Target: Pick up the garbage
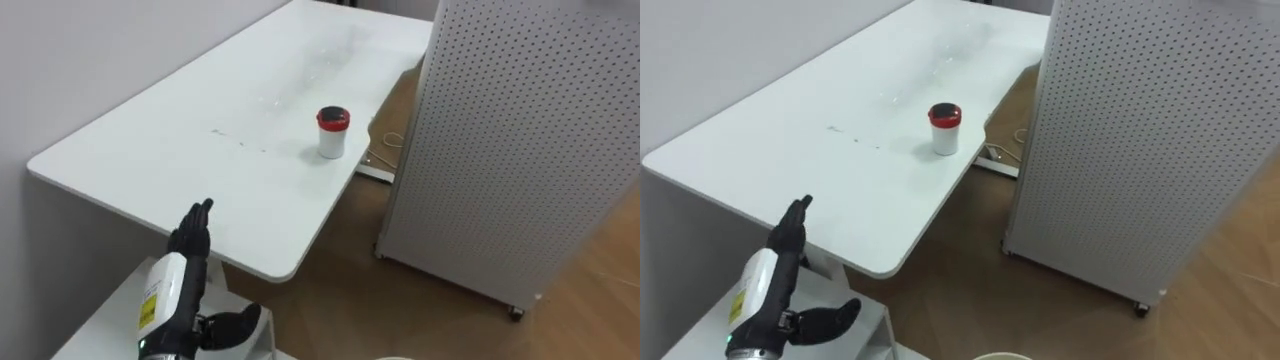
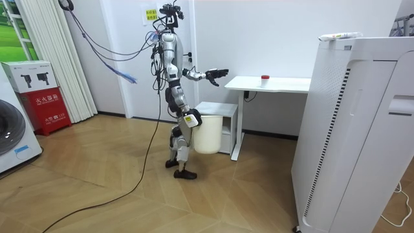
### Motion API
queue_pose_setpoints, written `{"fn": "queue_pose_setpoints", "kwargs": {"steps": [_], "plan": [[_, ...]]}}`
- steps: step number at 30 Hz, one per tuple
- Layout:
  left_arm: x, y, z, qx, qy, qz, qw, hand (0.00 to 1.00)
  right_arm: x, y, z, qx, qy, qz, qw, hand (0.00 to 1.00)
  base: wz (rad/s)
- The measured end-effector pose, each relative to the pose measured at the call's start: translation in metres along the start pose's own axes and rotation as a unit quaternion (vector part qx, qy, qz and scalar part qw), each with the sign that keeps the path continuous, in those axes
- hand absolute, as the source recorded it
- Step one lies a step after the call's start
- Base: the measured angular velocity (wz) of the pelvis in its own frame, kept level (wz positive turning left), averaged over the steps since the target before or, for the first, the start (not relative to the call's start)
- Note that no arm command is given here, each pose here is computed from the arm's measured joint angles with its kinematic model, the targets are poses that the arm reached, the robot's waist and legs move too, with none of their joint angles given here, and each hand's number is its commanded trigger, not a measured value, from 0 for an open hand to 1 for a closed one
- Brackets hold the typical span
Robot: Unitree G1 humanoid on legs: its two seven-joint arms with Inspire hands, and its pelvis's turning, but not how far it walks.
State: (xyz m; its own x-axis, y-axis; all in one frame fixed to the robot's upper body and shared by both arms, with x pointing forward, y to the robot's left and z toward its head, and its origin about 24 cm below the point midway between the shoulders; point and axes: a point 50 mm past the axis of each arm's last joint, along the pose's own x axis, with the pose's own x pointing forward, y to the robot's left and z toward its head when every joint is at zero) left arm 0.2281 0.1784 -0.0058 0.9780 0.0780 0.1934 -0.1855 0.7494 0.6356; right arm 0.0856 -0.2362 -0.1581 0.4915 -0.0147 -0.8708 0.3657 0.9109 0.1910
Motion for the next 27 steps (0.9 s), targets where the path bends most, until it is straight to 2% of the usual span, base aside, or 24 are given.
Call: {"fn": "queue_pose_setpoints", "kwargs": {"steps": [5, 11, 17, 27], "plan": [[0.0, 0.0, 0.001, -0.004, 0.0, 0.005, 1.0, 0.0, 0.001, 0.002, 0.005, -0.017, -0.003, 0.005, 1.0, 1.0, -0.3], [-0.003, 0.007, -0.006, -0.025, 0.027, 0.027, 0.999, 0.0, 0.005, 0.012, 0.014, -0.065, -0.01, 0.028, 0.997, 1.0, -0.84], [-0.004, 0.007, -0.005, -0.042, 0.026, 0.039, 0.998, 0.0, 0.002, 0.004, 0.007, -0.061, 0.001, 0.016, 0.998, 1.0, -0.47], [-0.005, 0.011, -0.009, -0.081, 0.052, 0.065, 0.993, 0.0, 0.001, 0.004, 0.008, -0.055, -0.003, 0.018, 0.998, 1.0, -0.12]]}}
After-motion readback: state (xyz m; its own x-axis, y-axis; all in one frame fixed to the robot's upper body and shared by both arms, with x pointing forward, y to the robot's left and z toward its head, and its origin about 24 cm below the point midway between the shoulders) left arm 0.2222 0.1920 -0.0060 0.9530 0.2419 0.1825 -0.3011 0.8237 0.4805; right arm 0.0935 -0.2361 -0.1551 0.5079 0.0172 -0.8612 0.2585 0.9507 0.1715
